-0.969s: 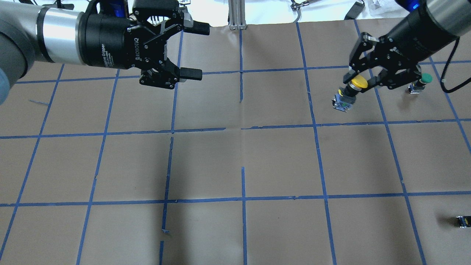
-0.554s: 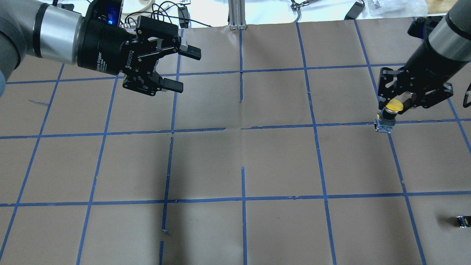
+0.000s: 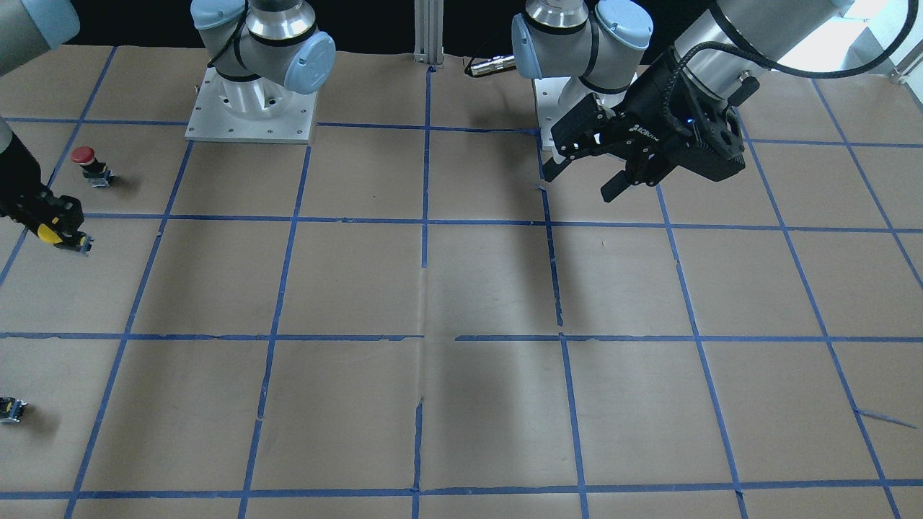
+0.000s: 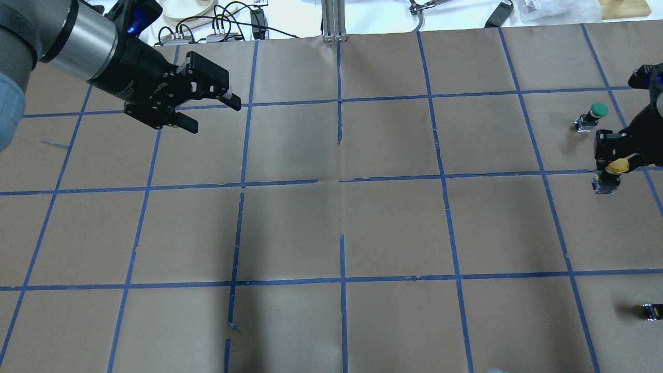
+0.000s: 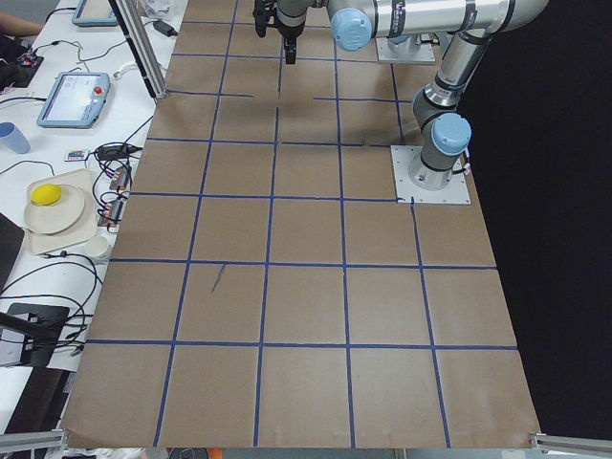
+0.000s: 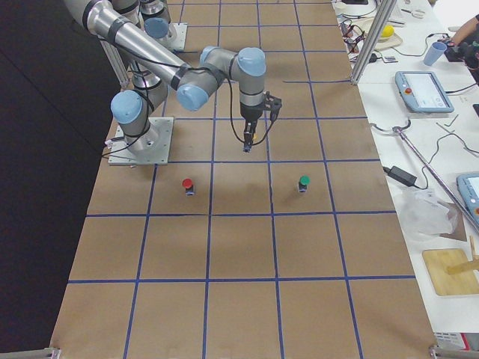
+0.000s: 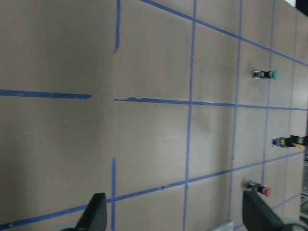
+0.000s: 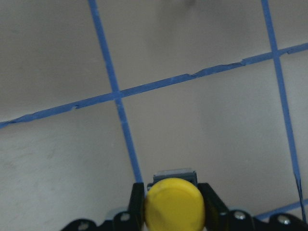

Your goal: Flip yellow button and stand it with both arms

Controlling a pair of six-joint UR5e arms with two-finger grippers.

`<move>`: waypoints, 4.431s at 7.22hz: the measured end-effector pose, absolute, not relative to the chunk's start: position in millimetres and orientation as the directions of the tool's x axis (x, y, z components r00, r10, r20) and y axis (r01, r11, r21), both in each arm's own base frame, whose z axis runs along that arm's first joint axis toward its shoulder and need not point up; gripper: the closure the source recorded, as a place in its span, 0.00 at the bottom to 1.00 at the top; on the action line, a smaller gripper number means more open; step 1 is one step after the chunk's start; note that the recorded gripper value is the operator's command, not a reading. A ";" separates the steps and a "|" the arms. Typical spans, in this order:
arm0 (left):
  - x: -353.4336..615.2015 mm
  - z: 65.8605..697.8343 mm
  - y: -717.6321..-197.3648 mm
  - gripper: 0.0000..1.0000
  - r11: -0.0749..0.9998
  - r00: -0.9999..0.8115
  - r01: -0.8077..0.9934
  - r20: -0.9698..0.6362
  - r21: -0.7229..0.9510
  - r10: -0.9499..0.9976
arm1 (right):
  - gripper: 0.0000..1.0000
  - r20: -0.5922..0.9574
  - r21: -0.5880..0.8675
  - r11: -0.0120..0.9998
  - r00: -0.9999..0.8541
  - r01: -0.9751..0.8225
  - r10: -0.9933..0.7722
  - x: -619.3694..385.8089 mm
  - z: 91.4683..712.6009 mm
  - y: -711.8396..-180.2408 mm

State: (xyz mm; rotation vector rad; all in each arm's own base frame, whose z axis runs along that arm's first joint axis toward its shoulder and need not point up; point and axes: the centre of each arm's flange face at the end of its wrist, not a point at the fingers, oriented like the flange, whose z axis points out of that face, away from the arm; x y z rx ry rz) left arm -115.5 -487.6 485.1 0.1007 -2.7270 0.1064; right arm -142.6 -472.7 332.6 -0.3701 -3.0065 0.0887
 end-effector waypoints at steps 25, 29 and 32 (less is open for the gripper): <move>-96.8 513.4 -489.3 0.00 0.998 -0.996 -0.067 0.058 -0.021 -0.065 | 0.00 -0.045 -0.005 0.998 -0.997 -0.060 -0.060 61.5 520.3 -520.3; -115.2 487.9 -480.1 0.00 0.998 -0.996 -0.055 0.066 0.037 -0.058 | 0.00 -0.033 -0.007 0.999 -0.998 -0.047 -0.047 117.2 515.0 -515.6; -116.5 495.9 -479.9 0.00 0.998 -0.997 -0.054 0.058 0.014 -0.054 | 0.00 -0.026 -0.015 0.999 -0.999 -0.028 -0.028 118.0 516.3 -515.6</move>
